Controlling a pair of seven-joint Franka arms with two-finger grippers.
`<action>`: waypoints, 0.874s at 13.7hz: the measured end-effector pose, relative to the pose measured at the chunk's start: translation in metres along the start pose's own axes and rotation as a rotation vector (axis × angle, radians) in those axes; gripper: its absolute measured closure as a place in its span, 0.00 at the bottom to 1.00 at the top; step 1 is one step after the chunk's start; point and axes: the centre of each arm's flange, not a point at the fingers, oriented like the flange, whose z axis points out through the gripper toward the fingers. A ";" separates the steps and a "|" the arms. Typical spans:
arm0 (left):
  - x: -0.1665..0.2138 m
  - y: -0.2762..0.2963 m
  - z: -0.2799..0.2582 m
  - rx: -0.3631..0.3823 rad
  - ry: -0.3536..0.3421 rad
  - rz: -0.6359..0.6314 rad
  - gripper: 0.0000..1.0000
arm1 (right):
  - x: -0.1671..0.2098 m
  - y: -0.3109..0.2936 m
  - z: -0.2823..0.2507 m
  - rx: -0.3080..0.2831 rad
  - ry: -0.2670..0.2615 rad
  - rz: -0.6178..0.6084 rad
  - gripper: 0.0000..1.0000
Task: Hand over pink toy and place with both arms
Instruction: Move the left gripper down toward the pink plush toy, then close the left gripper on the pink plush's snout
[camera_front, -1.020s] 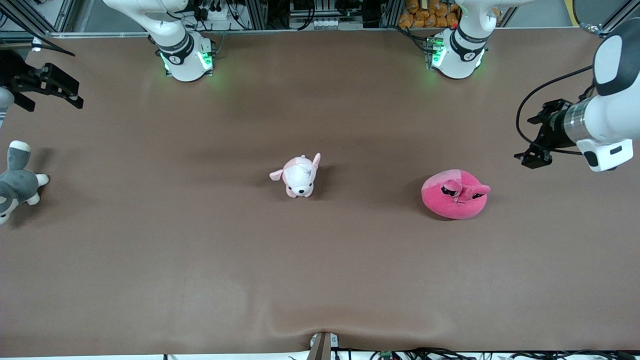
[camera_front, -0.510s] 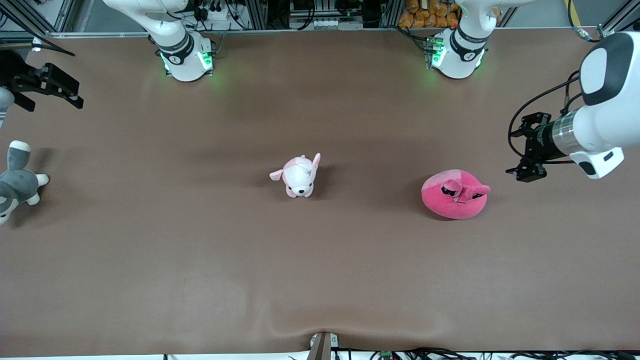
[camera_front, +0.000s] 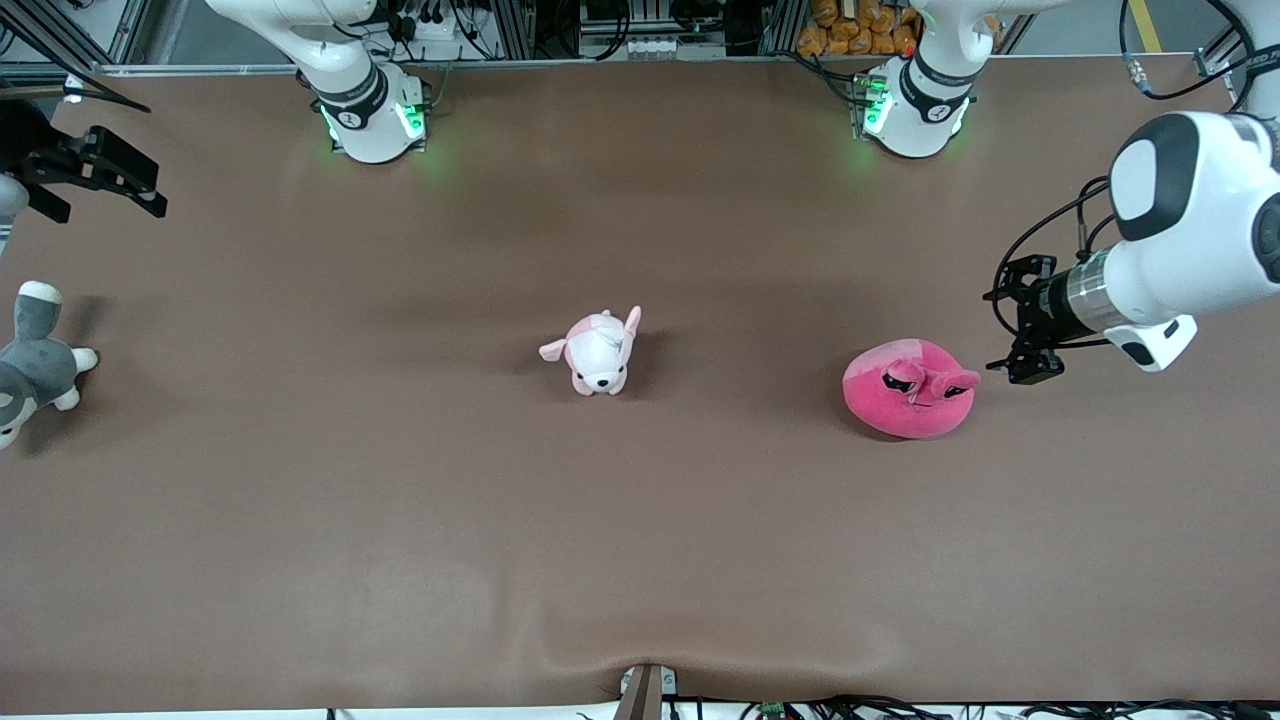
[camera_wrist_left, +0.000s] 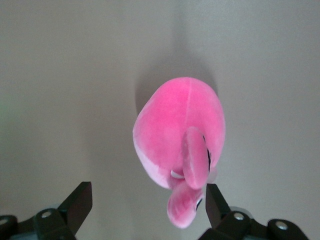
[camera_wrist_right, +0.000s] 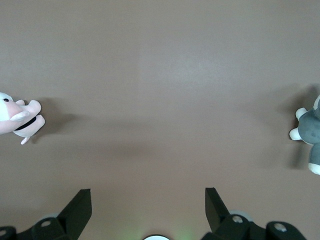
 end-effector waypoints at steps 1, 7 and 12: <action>0.004 0.000 0.009 -0.009 0.001 -0.007 0.00 | 0.000 0.000 0.000 0.000 0.000 0.000 0.00; 0.013 -0.001 0.050 -0.043 0.006 -0.024 0.00 | 0.000 0.000 0.000 0.000 0.000 0.000 0.00; 0.017 0.010 0.070 -0.091 -0.004 -0.039 0.00 | 0.000 0.000 0.000 0.000 0.000 0.000 0.00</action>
